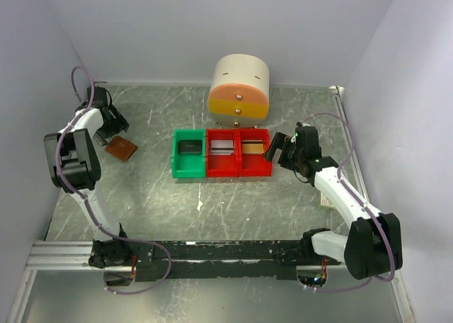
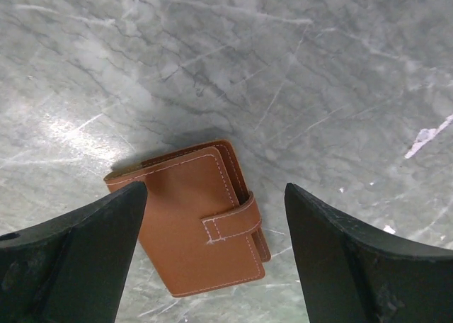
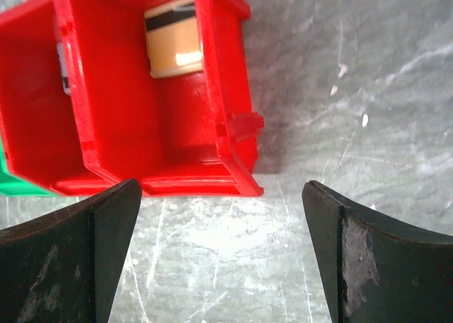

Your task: Take the credit cards out of the card holder

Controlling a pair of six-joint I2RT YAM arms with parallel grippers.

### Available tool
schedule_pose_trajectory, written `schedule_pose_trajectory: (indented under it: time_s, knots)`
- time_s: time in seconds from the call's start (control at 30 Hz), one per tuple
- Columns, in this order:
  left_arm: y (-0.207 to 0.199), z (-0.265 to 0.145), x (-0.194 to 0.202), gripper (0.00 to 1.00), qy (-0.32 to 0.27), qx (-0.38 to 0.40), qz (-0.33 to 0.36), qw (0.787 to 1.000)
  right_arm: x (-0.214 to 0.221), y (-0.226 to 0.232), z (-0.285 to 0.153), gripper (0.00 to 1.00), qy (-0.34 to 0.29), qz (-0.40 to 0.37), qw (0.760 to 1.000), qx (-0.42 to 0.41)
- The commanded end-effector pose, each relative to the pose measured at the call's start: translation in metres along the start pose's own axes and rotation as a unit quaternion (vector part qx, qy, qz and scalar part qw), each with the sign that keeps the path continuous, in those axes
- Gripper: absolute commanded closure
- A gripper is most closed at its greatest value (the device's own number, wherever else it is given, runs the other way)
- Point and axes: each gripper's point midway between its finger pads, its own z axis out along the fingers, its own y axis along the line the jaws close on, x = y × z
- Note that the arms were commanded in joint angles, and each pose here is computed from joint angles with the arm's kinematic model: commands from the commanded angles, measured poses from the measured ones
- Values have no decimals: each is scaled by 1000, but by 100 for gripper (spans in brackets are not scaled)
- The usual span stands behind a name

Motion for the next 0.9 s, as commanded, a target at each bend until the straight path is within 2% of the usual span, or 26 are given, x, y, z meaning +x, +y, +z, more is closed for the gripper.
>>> schedule_pose_trajectory:
  time_s: [0.0, 0.1, 0.2, 0.3, 0.37, 0.53, 0.67, 0.87]
  knots:
    - [-2, 2, 2, 11, 13, -11, -5, 1000, -1, 3, 0, 0, -9, 6, 1000, -15]
    - [4, 16, 21, 12, 44, -23, 0, 999, 0, -3, 3, 0, 3, -6, 1000, 4]
    - [8, 21, 39, 18, 72, -25, 1, 997, 0, -5, 3, 0, 10, -11, 1000, 13]
    - [13, 13, 62, 20, 73, -19, 2, 997, -1, -5, 1, 0, 3, -12, 1000, 11]
    - [14, 7, 76, 25, 74, -9, 4, 997, -3, -4, -1, 0, -1, -10, 1000, 9]
    - [20, 1, 110, 33, 98, -8, 38, 994, -6, -3, -5, 0, -5, -13, 1000, 10]
    - [14, -20, 130, 34, 91, -2, 68, 994, -5, -4, -6, 0, -6, -12, 1000, 11]
    - [-3, -67, 207, 34, 97, 40, 101, 989, -4, 5, -7, 0, -4, -6, 1000, -14]
